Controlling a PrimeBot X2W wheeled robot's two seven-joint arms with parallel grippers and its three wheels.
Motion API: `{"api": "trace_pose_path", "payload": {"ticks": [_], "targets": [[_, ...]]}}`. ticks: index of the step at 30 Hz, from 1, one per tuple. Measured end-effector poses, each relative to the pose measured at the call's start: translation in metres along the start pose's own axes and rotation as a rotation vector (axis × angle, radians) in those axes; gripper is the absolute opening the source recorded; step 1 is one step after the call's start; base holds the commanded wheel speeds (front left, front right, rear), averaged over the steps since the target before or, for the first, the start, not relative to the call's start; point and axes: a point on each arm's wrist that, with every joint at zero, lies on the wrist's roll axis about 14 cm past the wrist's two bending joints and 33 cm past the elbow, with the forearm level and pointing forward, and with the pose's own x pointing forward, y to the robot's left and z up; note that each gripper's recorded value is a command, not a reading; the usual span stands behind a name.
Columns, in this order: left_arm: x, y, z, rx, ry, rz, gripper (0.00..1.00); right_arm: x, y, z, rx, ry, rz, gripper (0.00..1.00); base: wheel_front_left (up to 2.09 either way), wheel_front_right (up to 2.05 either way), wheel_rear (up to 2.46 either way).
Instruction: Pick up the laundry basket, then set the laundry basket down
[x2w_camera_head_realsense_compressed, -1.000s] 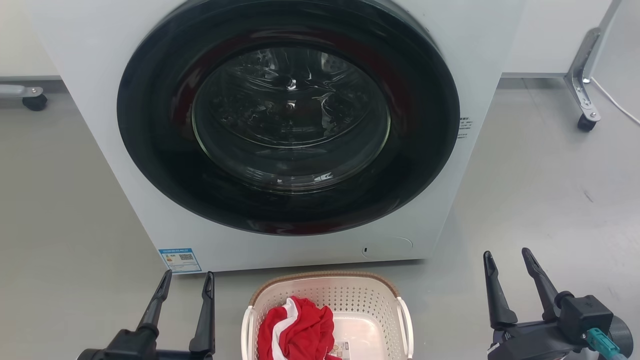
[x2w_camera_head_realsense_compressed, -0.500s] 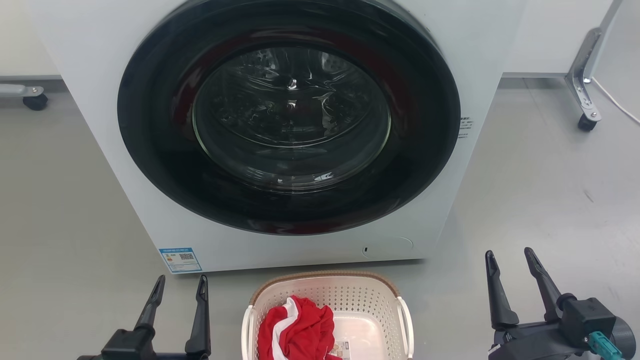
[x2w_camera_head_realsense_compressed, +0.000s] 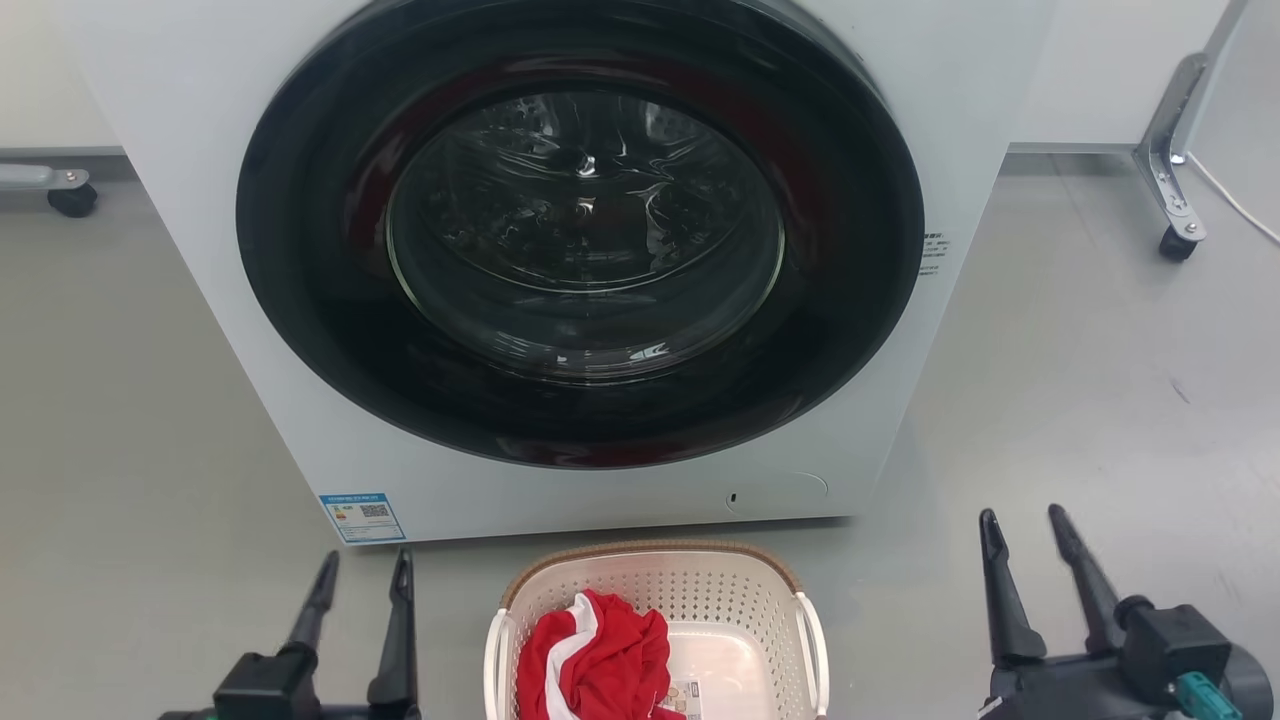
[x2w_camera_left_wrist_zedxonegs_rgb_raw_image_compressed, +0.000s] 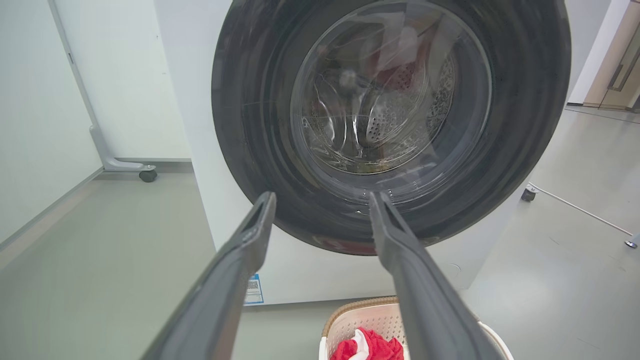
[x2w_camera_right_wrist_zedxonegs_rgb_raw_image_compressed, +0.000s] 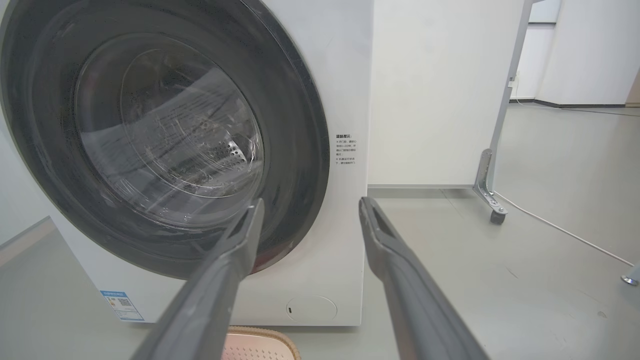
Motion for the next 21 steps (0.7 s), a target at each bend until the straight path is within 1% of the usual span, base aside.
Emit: {"api": "trace_pose_path", "payload": {"ticks": [4,9,13,15,21], "targets": [[-0.007,0.001,-0.022,-0.007,0.067,0.011,0.00,-0.011,0.002,-0.024,0.016,0.075,-0.009,0.00,0.00,0.00,0.00],[-0.007,0.005,-0.024,-0.039,0.082,0.021,0.00,-0.011,-0.003,-0.026,0.050,0.089,-0.029,0.00,0.00,0.00,0.00],[-0.007,0.007,-0.027,-0.095,0.098,0.034,0.00,-0.011,-0.008,-0.029,0.105,0.109,-0.052,0.00,0.00,0.00,0.00],[-0.007,0.008,-0.029,-0.105,0.105,0.038,0.00,-0.011,-0.009,-0.030,0.117,0.115,-0.058,0.00,0.00,0.00,0.00],[-0.007,0.013,-0.032,-0.204,0.127,0.055,0.00,-0.010,-0.015,-0.033,0.217,0.134,-0.089,0.00,0.00,0.00,0.00]]}}
